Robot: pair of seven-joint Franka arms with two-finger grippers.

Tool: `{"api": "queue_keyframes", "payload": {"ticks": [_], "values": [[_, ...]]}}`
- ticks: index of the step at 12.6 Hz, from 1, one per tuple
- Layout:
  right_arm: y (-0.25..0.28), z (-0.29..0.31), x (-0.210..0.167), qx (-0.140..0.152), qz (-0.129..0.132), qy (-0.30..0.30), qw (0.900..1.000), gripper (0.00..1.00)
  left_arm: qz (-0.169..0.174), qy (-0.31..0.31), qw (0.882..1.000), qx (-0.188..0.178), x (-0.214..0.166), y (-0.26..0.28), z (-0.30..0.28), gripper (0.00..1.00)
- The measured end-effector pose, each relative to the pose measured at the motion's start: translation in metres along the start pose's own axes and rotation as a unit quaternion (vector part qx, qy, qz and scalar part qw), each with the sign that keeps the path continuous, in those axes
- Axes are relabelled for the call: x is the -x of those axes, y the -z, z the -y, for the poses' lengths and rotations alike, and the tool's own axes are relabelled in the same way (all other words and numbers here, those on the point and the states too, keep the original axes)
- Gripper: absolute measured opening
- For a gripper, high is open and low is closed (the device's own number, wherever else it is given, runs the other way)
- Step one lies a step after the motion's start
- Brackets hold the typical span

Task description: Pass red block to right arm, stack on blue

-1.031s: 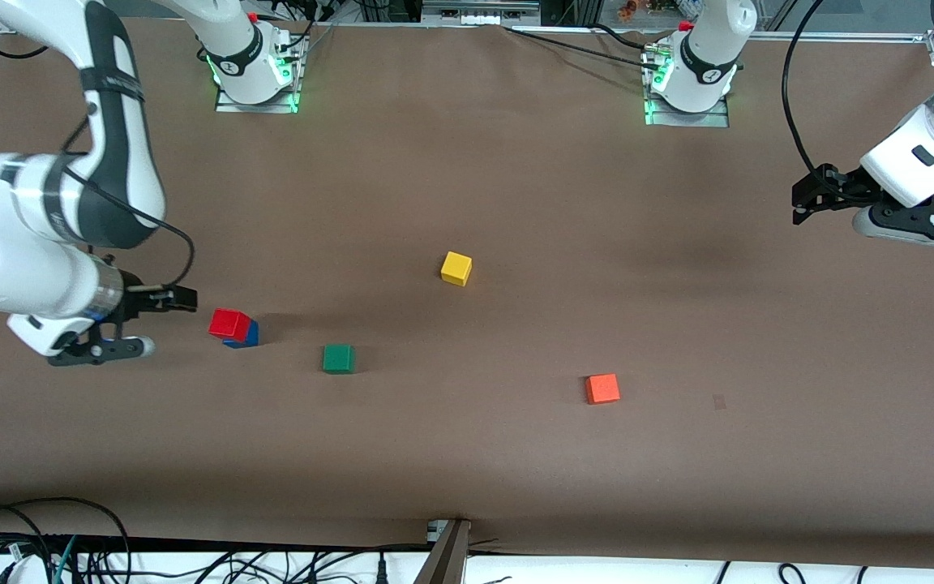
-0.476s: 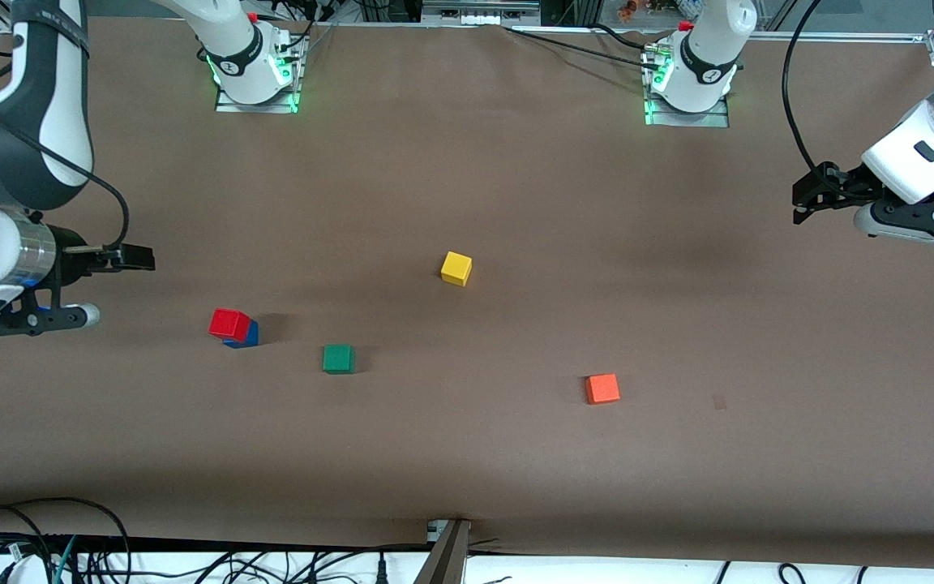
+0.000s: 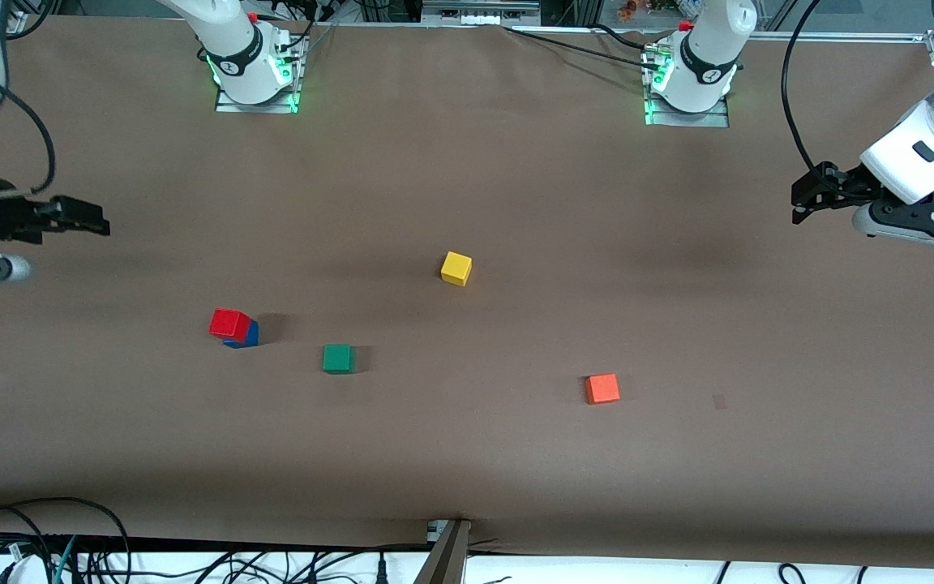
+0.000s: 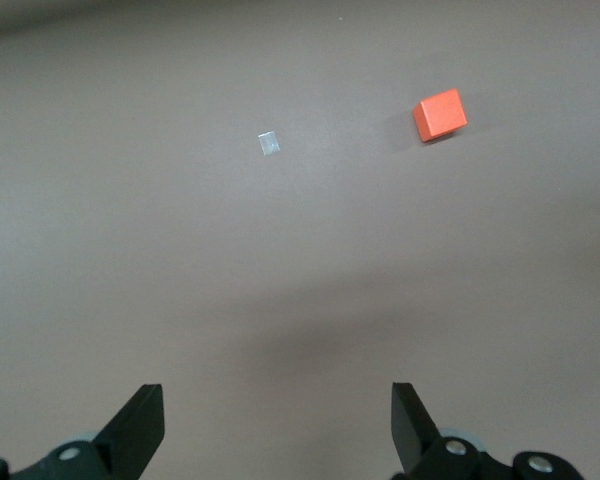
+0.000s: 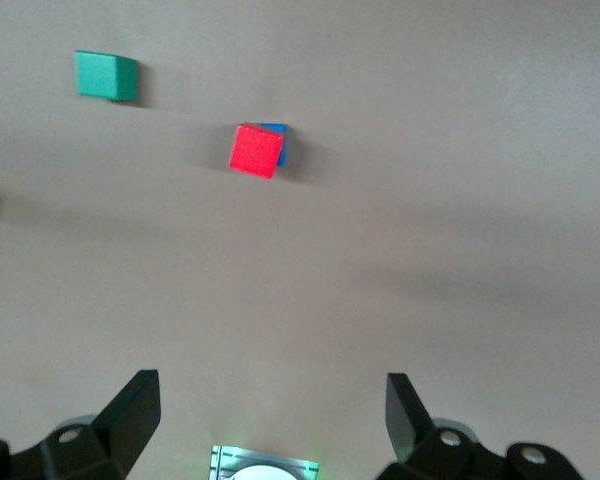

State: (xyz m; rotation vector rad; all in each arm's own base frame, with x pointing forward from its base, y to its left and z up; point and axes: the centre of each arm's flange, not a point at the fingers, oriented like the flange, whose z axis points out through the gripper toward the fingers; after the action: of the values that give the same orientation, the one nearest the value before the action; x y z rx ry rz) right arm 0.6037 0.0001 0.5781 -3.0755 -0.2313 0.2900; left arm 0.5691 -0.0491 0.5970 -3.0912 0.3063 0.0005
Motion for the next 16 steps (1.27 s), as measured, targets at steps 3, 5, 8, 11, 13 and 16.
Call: {"api": "queue_keyframes", "payload": {"ticks": [3, 5, 8, 11, 13, 16], "values": [[0.015, -0.008, 0.034, -0.015, -0.01, -0.001, 1.0, 1.0, 0.0, 0.0, 1.0, 0.0, 0.0, 0.0, 0.0, 1.0], [0.026, -0.013, 0.059, -0.023, -0.02, -0.002, 1.0, 1.0, 0.0, -0.001, 1.0, 0.0, -0.001, 0.0, -0.001, 1.0], [0.029, -0.001, 0.076, -0.007, -0.018, 0.001, 1.0, 1.0, 0.001, -0.001, 1.0, 0.0, -0.001, -0.001, -0.001, 1.0], [0.026, 0.021, 0.081, 0.004, -0.012, -0.024, 1.0, 1.0, 0.001, -0.001, 1.0, 0.0, -0.001, -0.001, -0.001, 1.0], [0.022, 0.023, 0.083, 0.012, -0.007, -0.027, 1.0, 1.0, 0.001, -0.001, 1.0, 0.0, -0.001, -0.001, -0.001, 1.0], [0.018, 0.018, 0.08, 0.023, -0.005, -0.031, 0.999, 1.0, 0.001, -0.001, 1.0, 0.0, -0.001, -0.001, -0.001, 1.0]]}}
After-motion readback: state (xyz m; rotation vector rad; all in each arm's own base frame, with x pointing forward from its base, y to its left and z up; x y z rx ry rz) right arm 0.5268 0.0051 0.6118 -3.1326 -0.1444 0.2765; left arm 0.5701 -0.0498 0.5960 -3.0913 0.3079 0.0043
